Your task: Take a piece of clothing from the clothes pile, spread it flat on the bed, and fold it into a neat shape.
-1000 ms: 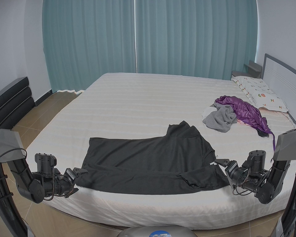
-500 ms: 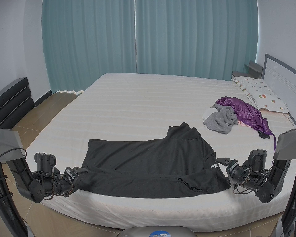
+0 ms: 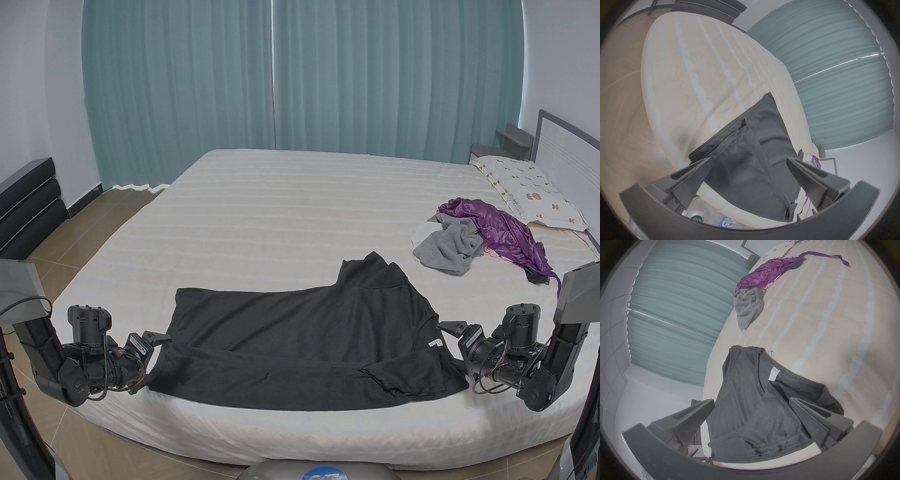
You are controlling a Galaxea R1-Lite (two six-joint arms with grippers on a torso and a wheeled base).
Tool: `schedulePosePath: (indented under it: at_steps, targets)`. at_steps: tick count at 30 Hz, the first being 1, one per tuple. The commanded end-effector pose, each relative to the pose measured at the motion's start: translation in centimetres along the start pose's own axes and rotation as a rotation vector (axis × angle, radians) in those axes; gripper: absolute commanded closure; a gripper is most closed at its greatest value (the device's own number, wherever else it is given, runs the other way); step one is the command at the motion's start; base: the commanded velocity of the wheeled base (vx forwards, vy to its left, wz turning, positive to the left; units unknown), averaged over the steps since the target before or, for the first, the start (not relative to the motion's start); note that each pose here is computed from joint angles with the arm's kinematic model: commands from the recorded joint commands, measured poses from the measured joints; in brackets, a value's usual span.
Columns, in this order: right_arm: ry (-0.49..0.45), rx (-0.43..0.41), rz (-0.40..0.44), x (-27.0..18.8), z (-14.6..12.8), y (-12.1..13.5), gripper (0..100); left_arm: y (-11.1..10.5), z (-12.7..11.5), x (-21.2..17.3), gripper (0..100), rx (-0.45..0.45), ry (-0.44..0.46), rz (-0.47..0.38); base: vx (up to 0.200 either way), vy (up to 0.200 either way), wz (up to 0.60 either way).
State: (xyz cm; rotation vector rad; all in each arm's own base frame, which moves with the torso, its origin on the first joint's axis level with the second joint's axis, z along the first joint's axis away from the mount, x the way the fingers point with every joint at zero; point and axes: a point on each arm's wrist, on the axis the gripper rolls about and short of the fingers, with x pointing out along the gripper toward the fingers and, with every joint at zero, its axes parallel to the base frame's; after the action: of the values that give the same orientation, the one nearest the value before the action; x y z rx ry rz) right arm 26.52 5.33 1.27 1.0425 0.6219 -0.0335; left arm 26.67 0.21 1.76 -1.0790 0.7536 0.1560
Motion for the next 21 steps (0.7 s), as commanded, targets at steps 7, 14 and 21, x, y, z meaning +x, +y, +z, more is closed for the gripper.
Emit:
schedulePosePath:
  at_steps: [7, 14, 21]
  targets:
    - [0.001, 0.000, -0.002, 0.11, -0.01, -0.03, 0, 0.04, 0.35, -0.14, 0, -0.007, -0.011, -0.004, 0.000, 0.086, 0.00]
    - [-0.001, -0.001, 0.004, 0.18, 0.05, 0.06, 0, 0.05, 0.05, -0.15, 0, 0.004, -0.004, 0.000, 0.000, 0.000, 0.00]
    - [-0.003, -0.001, 0.008, 0.27, 0.11, 0.16, 0, -0.19, -0.44, -0.03, 0, 0.014, 0.006, 0.000, 0.000, 0.000, 0.00]
